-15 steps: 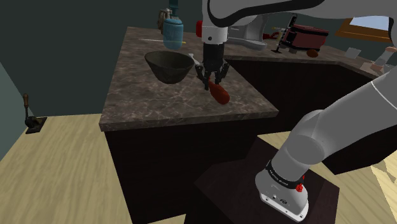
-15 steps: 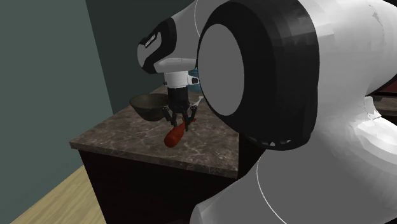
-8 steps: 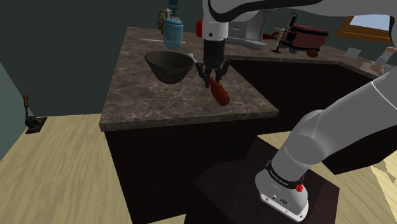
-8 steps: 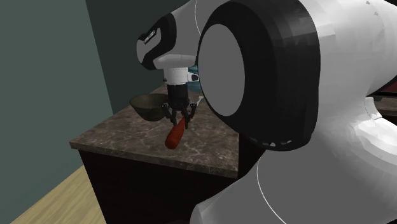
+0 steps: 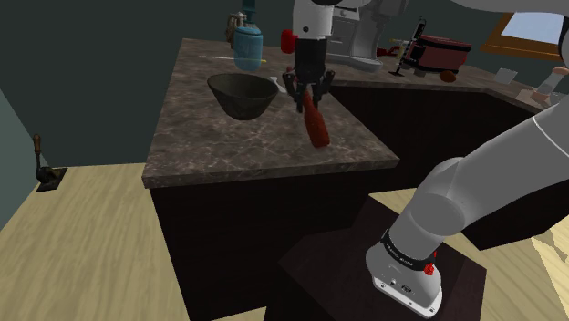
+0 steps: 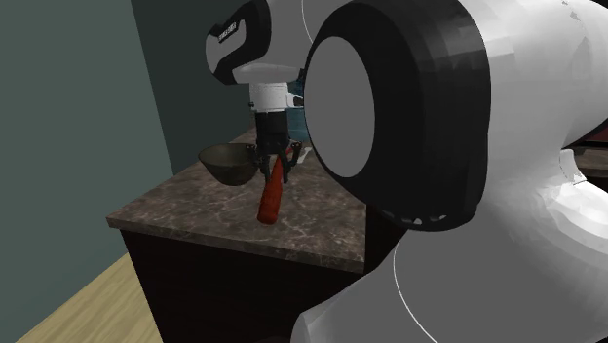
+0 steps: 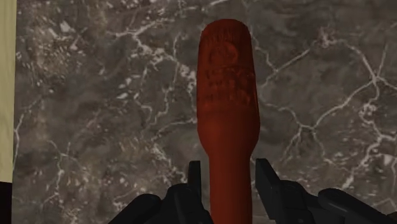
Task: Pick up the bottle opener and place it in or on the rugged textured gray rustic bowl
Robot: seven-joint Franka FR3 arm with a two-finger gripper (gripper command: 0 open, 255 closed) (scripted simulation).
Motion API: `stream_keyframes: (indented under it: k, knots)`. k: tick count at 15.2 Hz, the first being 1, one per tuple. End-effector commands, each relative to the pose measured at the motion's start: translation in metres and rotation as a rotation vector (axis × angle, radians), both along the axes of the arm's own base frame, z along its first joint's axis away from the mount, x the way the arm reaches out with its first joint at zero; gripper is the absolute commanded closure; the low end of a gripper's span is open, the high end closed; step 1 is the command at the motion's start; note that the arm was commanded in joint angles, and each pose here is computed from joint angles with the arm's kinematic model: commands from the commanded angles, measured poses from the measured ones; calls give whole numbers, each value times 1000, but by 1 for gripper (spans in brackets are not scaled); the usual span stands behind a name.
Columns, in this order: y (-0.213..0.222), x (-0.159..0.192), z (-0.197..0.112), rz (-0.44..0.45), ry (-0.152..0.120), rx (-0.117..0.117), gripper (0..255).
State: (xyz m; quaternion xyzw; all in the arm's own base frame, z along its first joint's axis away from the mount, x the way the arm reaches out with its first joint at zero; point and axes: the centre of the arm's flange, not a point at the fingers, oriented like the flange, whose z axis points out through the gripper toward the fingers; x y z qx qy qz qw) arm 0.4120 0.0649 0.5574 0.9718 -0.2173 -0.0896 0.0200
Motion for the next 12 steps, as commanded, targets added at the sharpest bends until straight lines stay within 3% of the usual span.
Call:
stream_keyframes:
  k: [1,12]
  knots:
    - [0,1,11,0,0,0,255]
    - [0,1,69,0,0,0,255]
